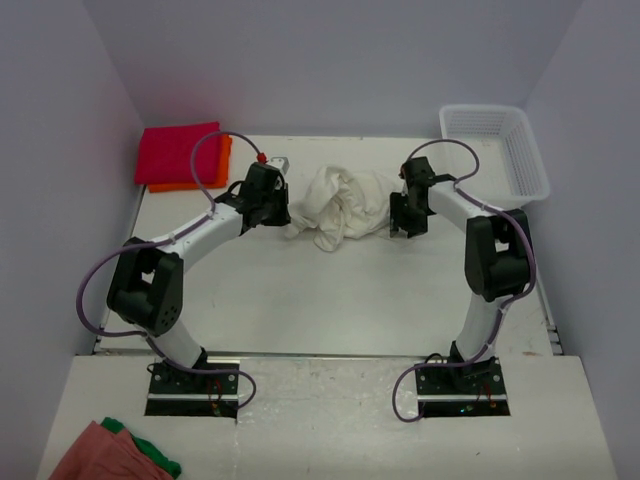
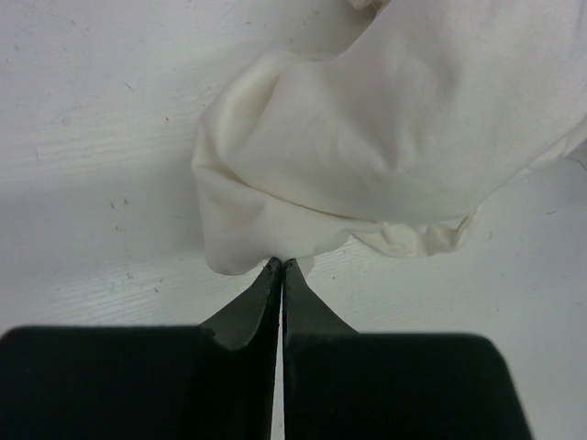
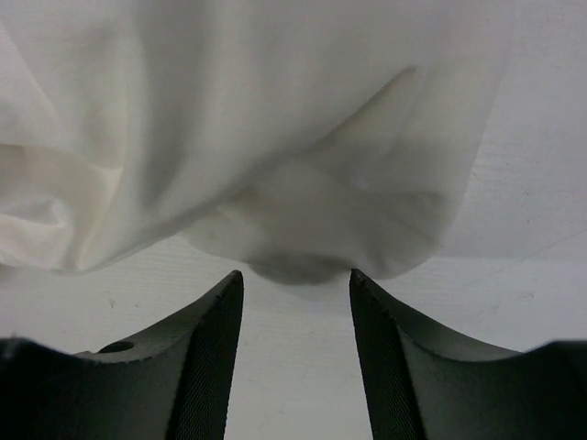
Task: Fold and stack the t-shirts
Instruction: Flatten out the tshirt
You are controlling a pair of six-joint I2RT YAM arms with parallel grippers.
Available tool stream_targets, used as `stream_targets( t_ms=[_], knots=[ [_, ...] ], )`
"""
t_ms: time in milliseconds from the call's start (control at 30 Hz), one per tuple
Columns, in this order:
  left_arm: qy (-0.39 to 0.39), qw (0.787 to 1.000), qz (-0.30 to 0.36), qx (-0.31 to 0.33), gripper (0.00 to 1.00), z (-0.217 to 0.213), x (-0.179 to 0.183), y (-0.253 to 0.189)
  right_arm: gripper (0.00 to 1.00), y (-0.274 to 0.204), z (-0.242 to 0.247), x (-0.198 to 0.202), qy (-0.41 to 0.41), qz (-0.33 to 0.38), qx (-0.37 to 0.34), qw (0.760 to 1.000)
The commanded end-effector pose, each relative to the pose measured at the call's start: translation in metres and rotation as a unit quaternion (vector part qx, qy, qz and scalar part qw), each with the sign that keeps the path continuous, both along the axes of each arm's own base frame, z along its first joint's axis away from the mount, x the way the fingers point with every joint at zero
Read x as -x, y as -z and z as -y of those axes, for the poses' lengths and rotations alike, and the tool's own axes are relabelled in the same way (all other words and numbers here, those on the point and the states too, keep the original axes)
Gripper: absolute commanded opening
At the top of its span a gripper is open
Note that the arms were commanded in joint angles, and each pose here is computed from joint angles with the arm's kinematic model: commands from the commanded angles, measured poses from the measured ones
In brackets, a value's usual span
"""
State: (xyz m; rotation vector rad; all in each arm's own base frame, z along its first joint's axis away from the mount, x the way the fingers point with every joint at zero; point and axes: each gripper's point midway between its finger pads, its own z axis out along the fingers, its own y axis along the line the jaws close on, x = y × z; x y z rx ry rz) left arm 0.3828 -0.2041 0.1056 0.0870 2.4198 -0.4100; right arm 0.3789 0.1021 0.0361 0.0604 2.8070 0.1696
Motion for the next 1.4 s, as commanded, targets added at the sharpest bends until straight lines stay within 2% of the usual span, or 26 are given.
stream_targets(
  t_ms=[0,200,267,367,400,433,567,667,767,867,900,933,1033,1067,1100,1167,1200,1267,1300,1367],
  knots=[
    [0.007,0.999,0.032,0.013,0.00,0.003,-0.001,-0.027,0.51,-0.001,0.005,-0.005,0.003,-0.015,0.012,1.000],
    [0.009,0.998,0.050,0.020,0.00,0.001,0.003,-0.048,0.51,0.002,0.003,-0.002,0.004,-0.054,0.012,0.998],
    [0.008,0.998,0.055,0.019,0.00,-0.001,0.005,-0.053,0.48,0.002,0.001,-0.007,0.004,-0.059,0.011,0.998],
    [0.007,0.998,0.065,0.021,0.00,-0.002,0.006,-0.062,0.21,0.003,0.001,-0.007,0.007,-0.071,0.013,0.997],
    [0.008,0.998,0.067,0.021,0.00,-0.003,0.006,-0.063,0.06,0.003,0.002,-0.007,0.010,-0.071,0.015,0.997],
    [0.008,0.997,0.067,0.021,0.00,-0.003,0.006,-0.063,0.00,0.003,0.002,-0.007,0.013,-0.068,0.015,0.998],
    [0.006,0.997,0.069,0.017,0.00,-0.005,0.005,-0.064,0.00,-0.001,0.008,-0.008,0.034,-0.040,0.028,0.998],
    [0.006,0.997,0.073,0.018,0.00,-0.006,0.007,-0.072,0.00,-0.025,0.010,-0.015,0.044,0.010,0.040,0.998],
    [-0.005,0.996,0.089,0.008,0.00,-0.014,0.006,-0.094,0.00,-0.073,0.022,-0.020,0.060,0.070,0.066,0.994],
    [-0.016,0.993,0.116,0.009,0.00,-0.028,0.007,-0.132,0.00,-0.150,0.035,-0.024,0.077,0.160,0.079,0.981],
    [-0.022,0.991,0.134,0.008,0.00,-0.038,0.011,-0.157,0.00,-0.171,0.038,-0.023,0.078,0.184,0.079,0.977],
    [-0.032,0.989,0.147,0.001,0.00,-0.046,0.012,-0.170,0.00,-0.216,0.042,-0.021,0.089,0.235,0.070,0.965],
    [-0.059,0.976,0.207,-0.013,0.00,-0.073,0.030,-0.231,0.00,-0.279,0.053,-0.004,0.096,0.296,0.072,0.947],
    [-0.064,0.972,0.224,-0.016,0.00,-0.080,0.036,-0.246,0.00,-0.317,0.058,0.012,0.100,0.333,0.061,0.936],
    [-0.069,0.964,0.256,-0.014,0.00,-0.090,0.053,-0.276,0.00,-0.332,0.059,0.021,0.095,0.348,0.058,0.931],
    [-0.093,0.954,0.284,-0.022,0.00,-0.109,0.068,-0.303,0.00,-0.375,0.063,0.050,0.092,0.395,0.043,0.913],
    [-0.098,0.946,0.308,-0.019,0.00,-0.119,0.086,-0.325,0.00,-0.385,0.060,0.061,0.077,0.407,0.030,0.910],
    [-0.099,0.940,0.326,-0.012,0.00,-0.125,0.101,-0.341,0.00,-0.403,0.058,0.085,0.057,0.427,0.012,0.902],
    [-0.096,0.940,0.328,-0.005,0.00,-0.127,0.110,-0.344,0.00,-0.404,0.055,0.091,0.047,0.427,0.005,0.903],
    [-0.044,0.950,0.308,0.021,0.00,-0.105,0.113,-0.331,0.00,-0.396,0.052,0.099,0.032,0.406,0.001,0.913]
  ],
)
